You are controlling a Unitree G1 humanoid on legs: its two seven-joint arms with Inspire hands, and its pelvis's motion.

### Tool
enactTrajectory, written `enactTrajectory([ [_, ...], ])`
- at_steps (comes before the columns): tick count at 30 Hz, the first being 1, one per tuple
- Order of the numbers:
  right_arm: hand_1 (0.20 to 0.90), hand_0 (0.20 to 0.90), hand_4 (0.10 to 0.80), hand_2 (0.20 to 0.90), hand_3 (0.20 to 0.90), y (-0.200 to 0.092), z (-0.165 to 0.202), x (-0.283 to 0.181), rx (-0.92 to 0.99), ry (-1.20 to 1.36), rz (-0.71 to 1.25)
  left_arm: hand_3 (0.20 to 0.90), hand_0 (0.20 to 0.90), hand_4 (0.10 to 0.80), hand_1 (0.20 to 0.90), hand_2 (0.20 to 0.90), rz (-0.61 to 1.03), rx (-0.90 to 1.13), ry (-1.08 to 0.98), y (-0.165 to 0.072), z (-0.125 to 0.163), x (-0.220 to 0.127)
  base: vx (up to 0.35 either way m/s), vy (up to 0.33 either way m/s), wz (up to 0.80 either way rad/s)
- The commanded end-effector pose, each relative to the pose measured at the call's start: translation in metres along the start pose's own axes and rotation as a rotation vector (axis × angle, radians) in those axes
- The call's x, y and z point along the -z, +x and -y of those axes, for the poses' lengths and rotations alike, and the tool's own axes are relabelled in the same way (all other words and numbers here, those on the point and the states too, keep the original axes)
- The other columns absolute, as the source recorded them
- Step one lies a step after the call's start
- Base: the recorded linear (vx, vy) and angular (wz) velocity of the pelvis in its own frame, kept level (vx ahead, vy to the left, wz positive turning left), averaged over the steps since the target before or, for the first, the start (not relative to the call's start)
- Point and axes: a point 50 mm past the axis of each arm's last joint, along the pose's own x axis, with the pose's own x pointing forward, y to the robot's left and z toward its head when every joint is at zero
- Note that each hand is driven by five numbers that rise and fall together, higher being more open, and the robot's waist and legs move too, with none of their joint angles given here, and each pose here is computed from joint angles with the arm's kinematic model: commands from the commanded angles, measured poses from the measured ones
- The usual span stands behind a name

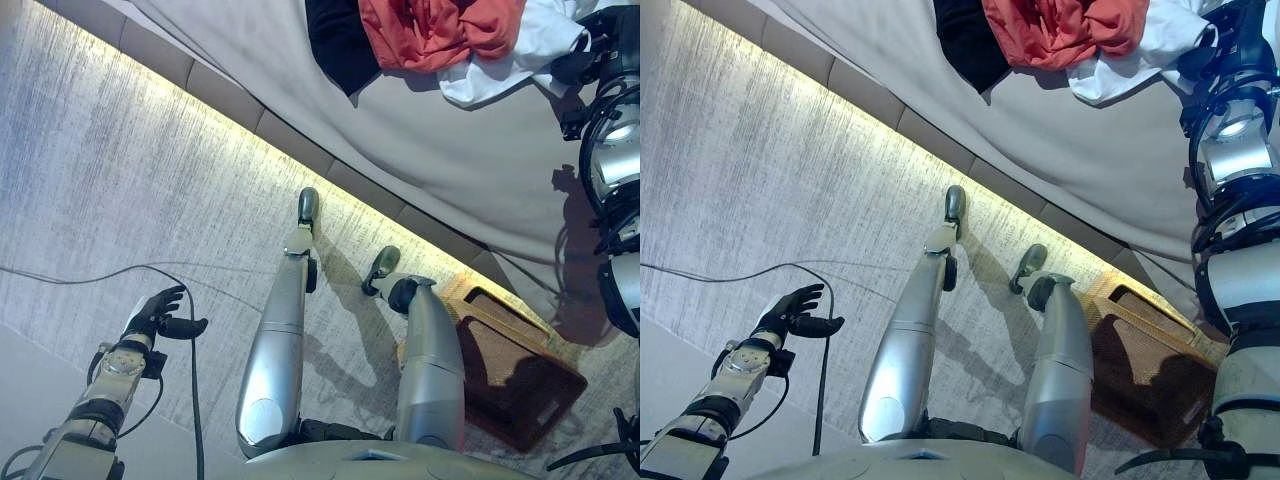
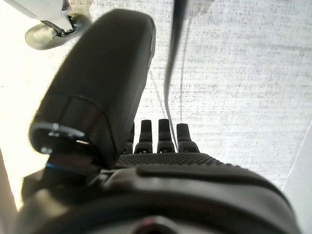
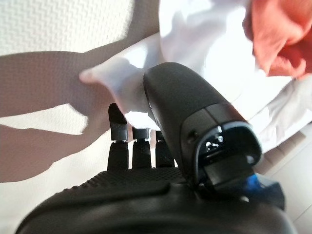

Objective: Pick up the clothes from the bed and place them into the basket

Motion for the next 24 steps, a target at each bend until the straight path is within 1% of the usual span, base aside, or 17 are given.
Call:
enactTrajectory([
  [1,0.3,0.3,0.1,0.3,0.2,0.0,0.042,-0.002,0.153,0.13,0.109,0.9,0.9,0.8,0.9,0.9,-0.161,-0.047,0.014,-0.029,-0.011,0.059,0.121,0.127,0.01],
  [2,0.3,0.3,0.1,0.3,0.2,-0.003,0.046,0.002,0.159,0.237,0.121,0.9,0.9,0.8,0.9,0.9,-0.17,-0.03,0.014,-0.033,-0.009,0.065,0.11,0.132,-0.07],
  [4,0.3,0.3,0.1,0.3,0.2,-0.007,0.047,0.009,0.157,0.318,0.131,0.9,0.9,0.8,0.9,0.9,-0.176,-0.016,0.013,-0.038,-0.004,0.072,0.072,0.154,-0.12],
  [5,0.3,0.3,0.1,0.3,0.2,-0.013,0.047,0.014,0.155,0.406,0.148,0.9,0.9,0.8,0.9,0.9,-0.183,-0.01,0.002,-0.041,0.001,0.077,0.03,0.168,-0.15],
  [9,0.3,0.3,0.1,0.3,0.2,-0.024,0.044,0.029,0.148,0.565,0.16,0.9,0.9,0.8,0.9,0.9,-0.189,0.022,-0.009,-0.047,0.014,0.086,0.059,0.151,-0.2],
  [12,0.3,0.3,0.1,0.3,0.2,-0.033,0.05,0.045,0.172,0.688,0.155,0.9,0.9,0.8,0.9,0.9,-0.195,0.05,-0.017,-0.052,0.024,0.092,0.09,0.207,-0.15],
  [13,0.3,0.3,0.1,0.3,0.2,-0.039,0.05,0.053,0.181,0.755,0.155,0.9,0.9,0.8,0.9,0.9,-0.199,0.062,-0.025,-0.056,0.031,0.096,0.069,0.178,-0.02],
  [14,0.3,0.3,0.1,0.3,0.2,-0.04,0.051,0.054,0.184,0.765,0.156,0.9,0.9,0.8,0.9,0.9,-0.197,0.064,-0.025,-0.056,0.032,0.097,0.089,0.202,0.02],
  [17,0.3,0.3,0.1,0.3,0.2,-0.054,0.049,0.071,0.192,0.891,0.142,0.9,0.9,0.8,0.9,0.9,-0.198,0.098,-0.026,-0.062,0.048,0.102,0.056,0.127,0.01],
  [20,0.3,0.3,0.1,0.3,0.2,-0.062,0.047,0.076,0.196,0.965,0.138,0.9,0.9,0.8,0.9,0.9,-0.199,0.114,-0.026,-0.064,0.054,0.103,0.043,0.113,0.0],
  [24,0.3,0.3,0.1,0.3,0.2,-0.093,0.037,0.094,0.224,1.068,0.109,0.9,0.9,0.8,0.9,0.9,-0.199,0.165,-0.018,-0.07,0.075,0.106,0.054,0.111,-0.01],
])
